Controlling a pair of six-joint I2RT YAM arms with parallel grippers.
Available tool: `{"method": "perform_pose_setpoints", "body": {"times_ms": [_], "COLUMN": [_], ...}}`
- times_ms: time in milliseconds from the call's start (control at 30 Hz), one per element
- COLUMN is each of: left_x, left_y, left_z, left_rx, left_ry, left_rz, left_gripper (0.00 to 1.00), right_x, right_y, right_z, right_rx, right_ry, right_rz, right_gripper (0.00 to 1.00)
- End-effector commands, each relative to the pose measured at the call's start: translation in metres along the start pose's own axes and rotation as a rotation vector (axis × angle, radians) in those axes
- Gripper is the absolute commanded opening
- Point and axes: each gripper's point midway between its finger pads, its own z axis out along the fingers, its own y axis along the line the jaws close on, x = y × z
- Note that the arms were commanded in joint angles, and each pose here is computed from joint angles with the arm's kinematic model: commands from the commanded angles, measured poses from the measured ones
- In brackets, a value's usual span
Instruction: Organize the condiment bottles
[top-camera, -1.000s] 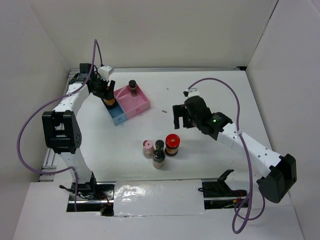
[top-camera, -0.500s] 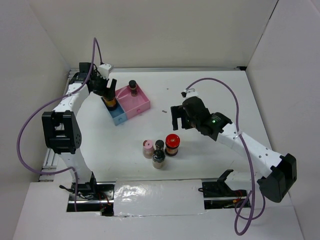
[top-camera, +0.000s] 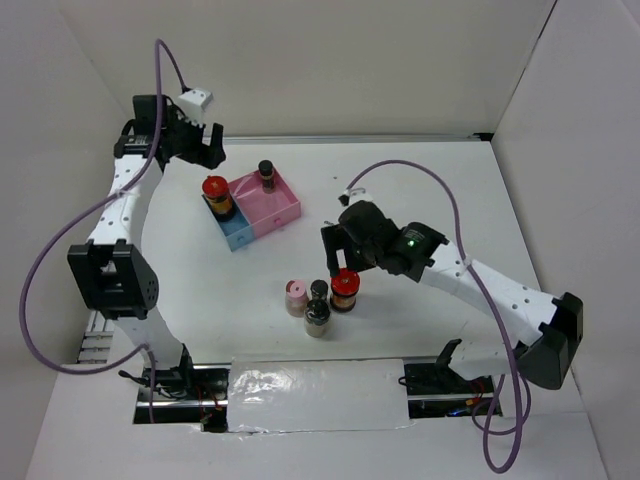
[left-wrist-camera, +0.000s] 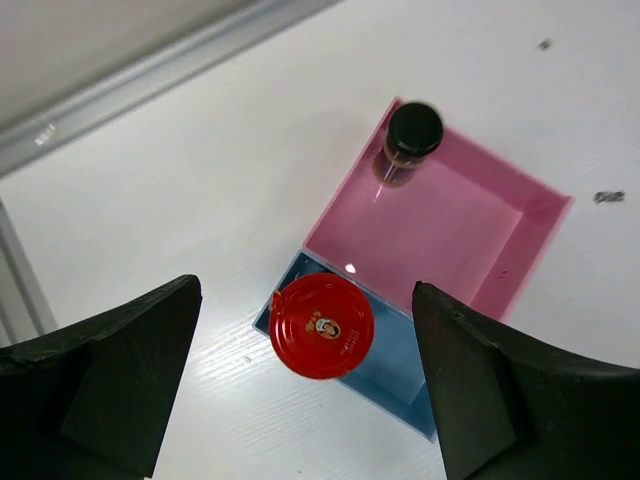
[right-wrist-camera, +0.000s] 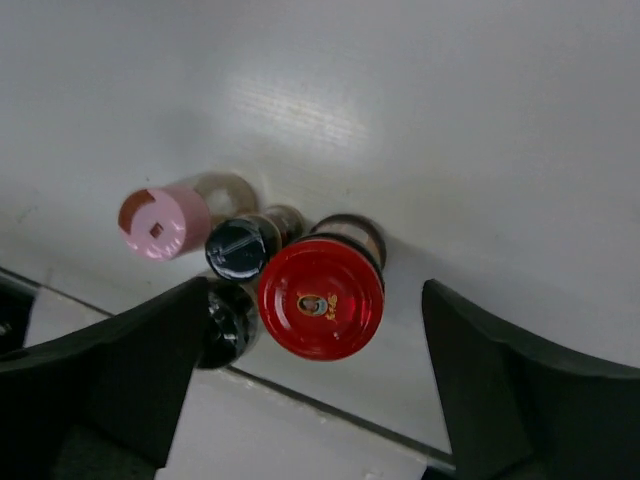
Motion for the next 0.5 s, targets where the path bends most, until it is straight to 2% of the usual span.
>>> {"method": "perform_pose_setpoints", "body": {"times_ms": [0,100,267,367,467], "left_x": [-0.053,-0.056,-0.027,-0.020,-0.014], "left_y": [-0.022,-0.035,-0.049,-0.057,-0.061], "left_z": [-0.067,-0.105,-0.123,-0.135,-0.143], "left_rx": [0.036,0.035,0.050,0.074,0.091], "left_ry": [-0.150,-0.209,-0.191,-0.188,-0.170], "left_rz": [0.025,0.073,0.073,0.051,0.019], "left_gripper": [0.99,0.99,0.99,0.99,0.99], "right_x": [0.040,0.050,0.053,0.054,0.059], "right_y": [0.005,0.013,0.014,0.005,0.002], "right_z": [-0.004,0.000,0.015,0.019,0.024], "right_rx": [0.034,0.049,0.117,0.204,0.213], "right_ry": [0.153,0.160,0.166,0.145,0.159], "right_rz": [-0.005,0.010,0.022,0.002,-0.011], "right_gripper": [0.98,1.00,1.00,1.00,0.99]}}
